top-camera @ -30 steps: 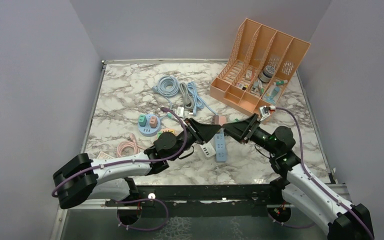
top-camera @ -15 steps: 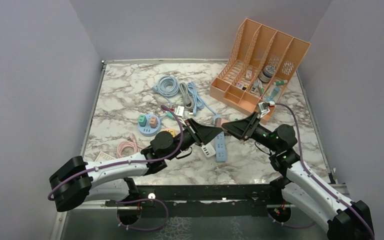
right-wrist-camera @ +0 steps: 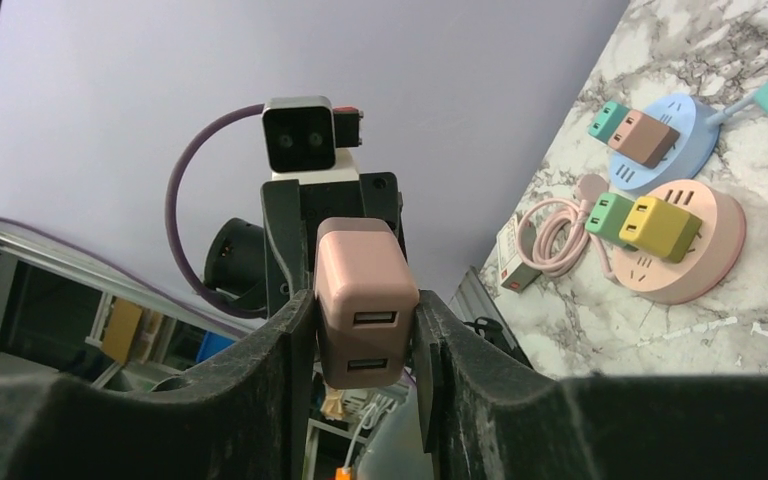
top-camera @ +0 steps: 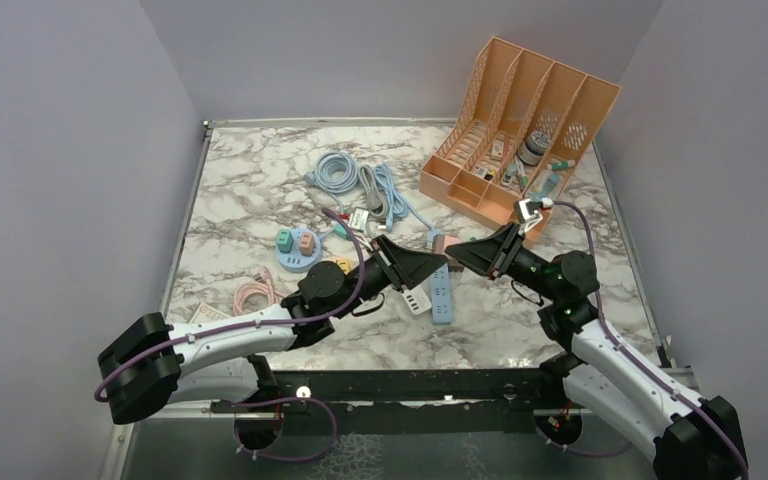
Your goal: Insert the plug
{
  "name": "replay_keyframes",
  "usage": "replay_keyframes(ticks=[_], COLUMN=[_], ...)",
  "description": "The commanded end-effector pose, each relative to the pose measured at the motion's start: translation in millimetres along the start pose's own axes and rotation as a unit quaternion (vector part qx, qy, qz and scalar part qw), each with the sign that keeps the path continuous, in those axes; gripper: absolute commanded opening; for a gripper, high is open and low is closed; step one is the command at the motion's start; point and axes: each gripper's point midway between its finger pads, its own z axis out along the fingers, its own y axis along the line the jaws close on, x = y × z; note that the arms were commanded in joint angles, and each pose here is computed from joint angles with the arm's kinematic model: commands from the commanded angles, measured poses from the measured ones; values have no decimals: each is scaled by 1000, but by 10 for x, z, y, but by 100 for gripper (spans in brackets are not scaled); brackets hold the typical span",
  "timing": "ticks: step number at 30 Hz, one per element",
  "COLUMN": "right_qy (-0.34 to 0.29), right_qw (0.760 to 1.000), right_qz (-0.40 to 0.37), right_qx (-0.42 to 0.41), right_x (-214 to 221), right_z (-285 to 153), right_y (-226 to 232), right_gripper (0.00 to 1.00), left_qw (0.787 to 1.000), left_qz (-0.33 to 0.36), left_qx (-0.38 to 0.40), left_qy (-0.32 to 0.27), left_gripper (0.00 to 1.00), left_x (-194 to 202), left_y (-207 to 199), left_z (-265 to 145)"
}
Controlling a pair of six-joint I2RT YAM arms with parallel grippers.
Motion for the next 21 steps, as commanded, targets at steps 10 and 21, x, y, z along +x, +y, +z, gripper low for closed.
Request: replay_keyframes(ticks=[10, 21], right_qy=[29, 14], right_qw=[999, 995], right_qz=[-6, -56], right_qx=[-46, 84], right_x=[45, -18], right_z=[38, -13], right_y=[212, -197], right_gripper=[3, 1], left_qw=[999, 995], left_qz=[-15, 47], left_qx=[30, -91], left_qy=[11, 12], left_gripper=[26, 76], left_x=[-34, -190], left_y=[-197, 418], left_z=[35, -206])
